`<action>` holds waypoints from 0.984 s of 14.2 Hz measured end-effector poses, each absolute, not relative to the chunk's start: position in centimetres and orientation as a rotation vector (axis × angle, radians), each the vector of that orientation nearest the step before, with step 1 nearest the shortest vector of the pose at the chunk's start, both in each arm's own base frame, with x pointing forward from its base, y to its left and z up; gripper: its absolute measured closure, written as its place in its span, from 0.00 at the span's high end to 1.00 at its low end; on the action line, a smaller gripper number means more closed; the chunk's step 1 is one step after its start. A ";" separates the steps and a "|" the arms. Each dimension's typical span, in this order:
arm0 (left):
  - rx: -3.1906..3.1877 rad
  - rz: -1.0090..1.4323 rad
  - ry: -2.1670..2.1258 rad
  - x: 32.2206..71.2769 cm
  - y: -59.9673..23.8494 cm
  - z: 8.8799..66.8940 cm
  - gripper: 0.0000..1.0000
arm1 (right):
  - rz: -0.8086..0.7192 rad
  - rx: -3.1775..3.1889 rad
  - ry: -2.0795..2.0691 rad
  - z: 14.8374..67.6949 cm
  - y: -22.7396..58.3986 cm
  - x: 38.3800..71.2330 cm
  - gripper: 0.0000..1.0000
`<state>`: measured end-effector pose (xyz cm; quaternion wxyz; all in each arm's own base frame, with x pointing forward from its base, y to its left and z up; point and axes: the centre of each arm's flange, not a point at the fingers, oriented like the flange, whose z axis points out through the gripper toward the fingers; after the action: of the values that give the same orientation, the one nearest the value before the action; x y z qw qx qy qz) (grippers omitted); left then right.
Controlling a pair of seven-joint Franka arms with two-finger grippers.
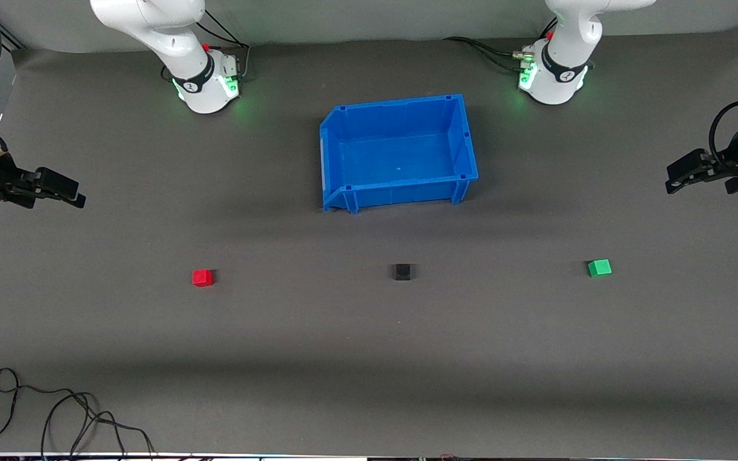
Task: Attach green and red cubes to black cube
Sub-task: 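Reach the right gripper toward the red cube while the left gripper reaches the green cube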
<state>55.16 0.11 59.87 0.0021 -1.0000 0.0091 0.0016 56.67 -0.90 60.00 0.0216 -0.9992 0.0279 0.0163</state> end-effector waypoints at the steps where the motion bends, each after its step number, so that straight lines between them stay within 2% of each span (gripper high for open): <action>1: -3.137 0.000 0.029 55.2 0.1 60.0 1.00 | 0.050 -3.097 0.087 60.0 -0.9 56.7 1.00; 6: -3.137 -0.026 0.021 55.4 0.4 60.8 1.00 | 0.039 -3.097 0.090 60.3 -1.0 56.7 1.00; 10: -3.121 0.061 -0.002 57.4 1.3 56.9 1.00 | 0.032 -3.096 0.129 60.5 -1.2 56.7 1.00; 14: -3.122 0.082 -0.068 60.6 2.8 51.1 1.00 | 0.013 -3.028 0.666 61.1 -1.0 57.4 1.00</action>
<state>60.65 2.82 51.09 0.0090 -0.9994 -0.0219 0.0261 57.42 -1.02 61.13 0.0206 -0.9764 0.2149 0.0042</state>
